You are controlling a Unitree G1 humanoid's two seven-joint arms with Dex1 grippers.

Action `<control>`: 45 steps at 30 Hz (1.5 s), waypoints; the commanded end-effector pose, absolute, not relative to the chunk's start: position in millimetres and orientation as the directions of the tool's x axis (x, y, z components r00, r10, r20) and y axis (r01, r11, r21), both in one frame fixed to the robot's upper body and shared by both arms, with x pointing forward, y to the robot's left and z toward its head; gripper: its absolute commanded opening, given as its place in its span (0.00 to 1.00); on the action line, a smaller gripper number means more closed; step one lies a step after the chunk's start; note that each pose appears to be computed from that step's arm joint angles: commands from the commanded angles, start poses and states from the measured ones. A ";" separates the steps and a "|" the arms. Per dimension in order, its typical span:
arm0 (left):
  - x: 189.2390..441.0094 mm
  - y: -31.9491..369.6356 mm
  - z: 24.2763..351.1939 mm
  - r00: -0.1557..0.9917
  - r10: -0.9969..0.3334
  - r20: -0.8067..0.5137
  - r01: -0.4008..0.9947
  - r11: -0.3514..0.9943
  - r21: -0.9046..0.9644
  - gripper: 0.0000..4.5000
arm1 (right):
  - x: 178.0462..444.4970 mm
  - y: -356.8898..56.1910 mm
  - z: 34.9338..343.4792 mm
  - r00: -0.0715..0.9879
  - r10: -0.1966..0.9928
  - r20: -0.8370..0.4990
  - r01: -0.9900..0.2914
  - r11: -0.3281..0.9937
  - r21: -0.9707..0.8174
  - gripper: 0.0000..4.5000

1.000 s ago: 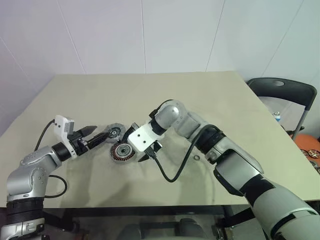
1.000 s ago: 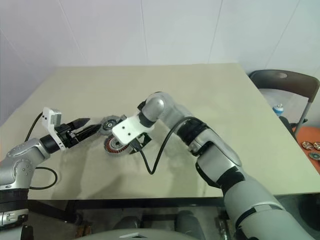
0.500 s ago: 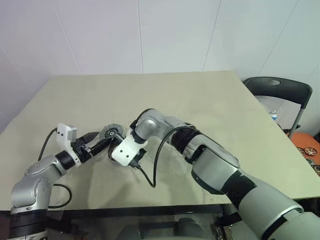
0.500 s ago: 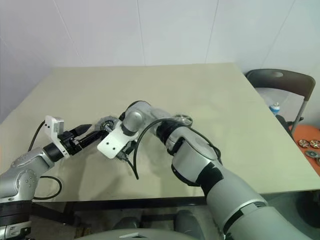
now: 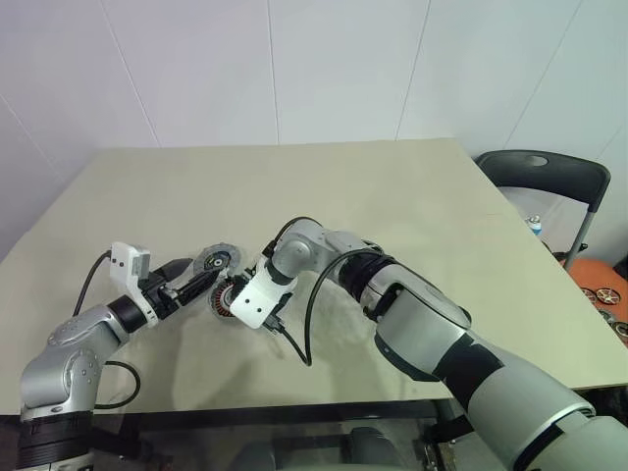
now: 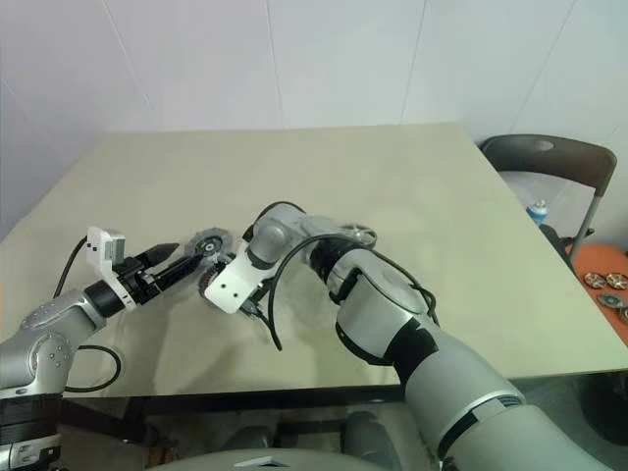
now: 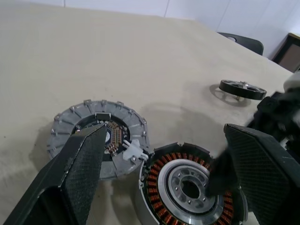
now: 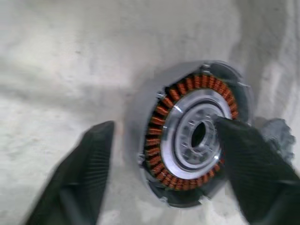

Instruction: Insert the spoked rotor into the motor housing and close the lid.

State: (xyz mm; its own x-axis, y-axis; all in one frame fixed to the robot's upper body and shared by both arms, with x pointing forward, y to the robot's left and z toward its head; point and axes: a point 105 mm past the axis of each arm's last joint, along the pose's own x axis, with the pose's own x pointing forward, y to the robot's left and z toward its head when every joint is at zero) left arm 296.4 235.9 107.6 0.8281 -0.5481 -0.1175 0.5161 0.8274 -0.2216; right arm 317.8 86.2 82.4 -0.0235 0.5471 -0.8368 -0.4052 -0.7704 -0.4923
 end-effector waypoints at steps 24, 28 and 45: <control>302.3 232.7 114.7 0.837 -0.542 -0.069 0.519 0.828 -0.211 0.95 | 312.3 101.8 116.2 -0.045 0.552 -0.833 -0.339 -0.792 -0.507 0.00; 303.6 232.0 114.6 0.835 -0.546 -0.069 0.522 0.826 -0.210 0.95 | 313.0 95.2 116.3 -0.057 0.528 -0.847 -0.342 -0.808 -0.480 0.00; 318.5 222.1 111.9 0.802 -0.592 -0.080 0.566 0.796 -0.215 0.95 | 350.3 12.6 125.5 -0.056 0.379 -0.924 -0.731 -0.646 -0.220 0.00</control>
